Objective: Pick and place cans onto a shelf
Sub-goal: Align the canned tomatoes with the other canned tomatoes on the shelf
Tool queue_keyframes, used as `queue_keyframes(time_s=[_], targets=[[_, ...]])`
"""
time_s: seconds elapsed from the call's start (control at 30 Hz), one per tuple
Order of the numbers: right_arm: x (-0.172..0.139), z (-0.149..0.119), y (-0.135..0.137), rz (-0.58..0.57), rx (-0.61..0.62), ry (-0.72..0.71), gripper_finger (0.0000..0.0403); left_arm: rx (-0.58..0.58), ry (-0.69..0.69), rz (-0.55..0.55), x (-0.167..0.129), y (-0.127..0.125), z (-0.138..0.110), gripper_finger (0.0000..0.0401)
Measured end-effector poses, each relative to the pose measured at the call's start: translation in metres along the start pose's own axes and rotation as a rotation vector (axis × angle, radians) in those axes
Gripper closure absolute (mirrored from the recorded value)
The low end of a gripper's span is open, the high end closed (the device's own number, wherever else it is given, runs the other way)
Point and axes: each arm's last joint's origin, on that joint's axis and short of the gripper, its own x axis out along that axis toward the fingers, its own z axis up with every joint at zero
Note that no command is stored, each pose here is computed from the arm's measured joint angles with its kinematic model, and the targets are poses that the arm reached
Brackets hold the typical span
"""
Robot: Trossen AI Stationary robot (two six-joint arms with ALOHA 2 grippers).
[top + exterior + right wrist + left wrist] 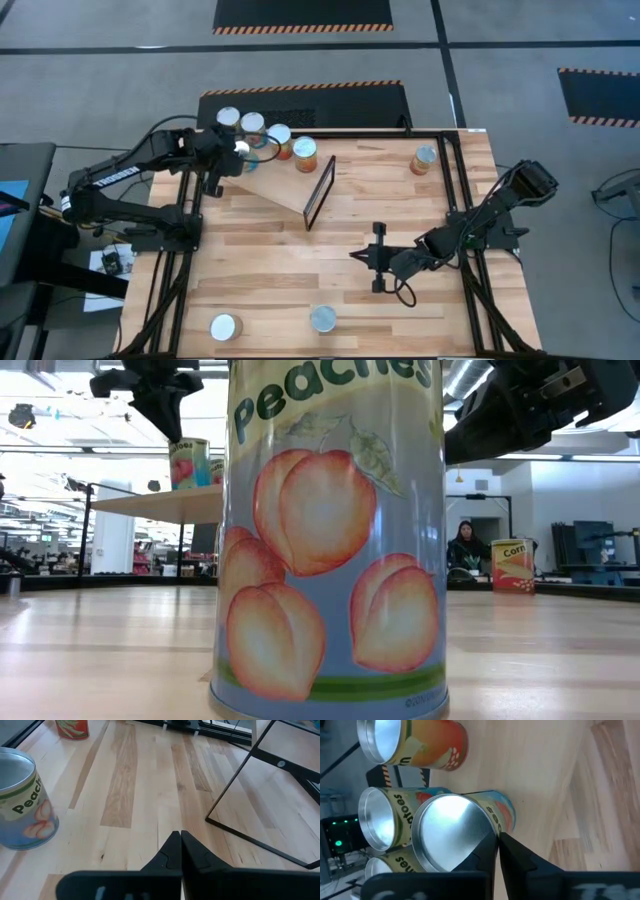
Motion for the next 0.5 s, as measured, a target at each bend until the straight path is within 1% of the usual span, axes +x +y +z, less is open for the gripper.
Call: queue_keyframes(time_s=[0.13,0.3,0.5], targets=[[0.0000,-0.0001,0.0006,0.021,0.000,0.003,0.0395,-0.026,0.004,0.031,0.0000,0.0018,0.0008,0.0373],[0.0000,0.0000,0.0007,0.024,0.000,0.002,0.0395,-0.029,0.004,0.033,0.0000,0.0019,0.0009,0.0351],[0.0000,-0.0001,0.0007,0.024,0.000,0.003,0.0395,-0.040,0.023,0.097,-0.0002,0.0050,0.0017,0.0342]])
